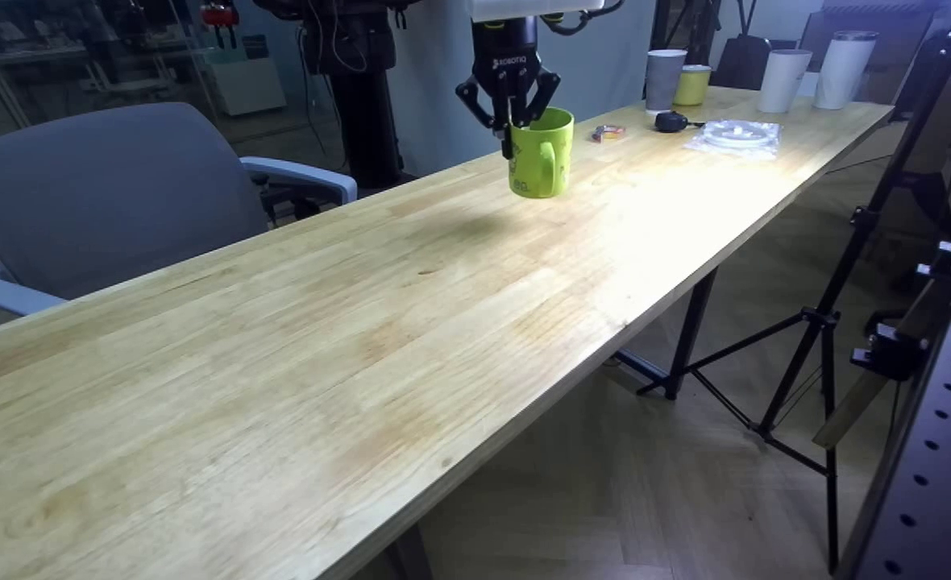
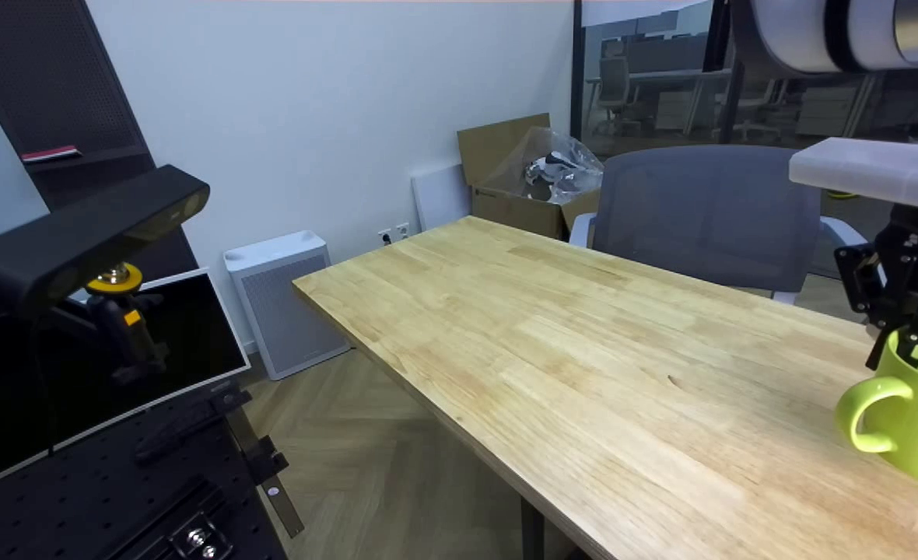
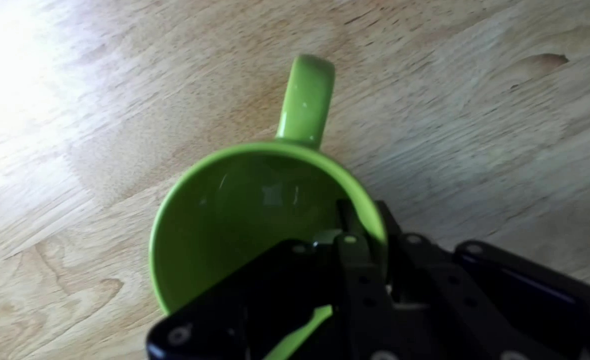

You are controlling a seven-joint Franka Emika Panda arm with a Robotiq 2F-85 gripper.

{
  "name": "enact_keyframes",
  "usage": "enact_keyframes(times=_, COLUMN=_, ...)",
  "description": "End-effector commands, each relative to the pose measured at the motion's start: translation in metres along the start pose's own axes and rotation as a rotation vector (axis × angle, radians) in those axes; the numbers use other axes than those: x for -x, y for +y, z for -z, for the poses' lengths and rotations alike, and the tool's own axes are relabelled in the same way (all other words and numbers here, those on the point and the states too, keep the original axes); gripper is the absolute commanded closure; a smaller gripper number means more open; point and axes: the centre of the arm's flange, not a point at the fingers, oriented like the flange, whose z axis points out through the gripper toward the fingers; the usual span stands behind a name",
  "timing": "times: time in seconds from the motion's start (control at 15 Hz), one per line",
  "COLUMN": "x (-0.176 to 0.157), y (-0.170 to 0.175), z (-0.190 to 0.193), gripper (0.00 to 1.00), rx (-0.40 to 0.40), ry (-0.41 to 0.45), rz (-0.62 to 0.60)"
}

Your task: Move the cup to the left

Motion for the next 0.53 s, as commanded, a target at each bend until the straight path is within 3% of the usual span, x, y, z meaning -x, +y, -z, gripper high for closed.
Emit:
enact_keyframes(times=0.0, x=0.000, y=-0.023, z=0.027, gripper=0.97, rx=-0.035, ry=0.010, rz=0.019)
enact_keyframes(times=0.47, x=0.027, y=-0.104, z=0.035, gripper=0.97, rx=-0.075, ry=0.004, rz=0.137)
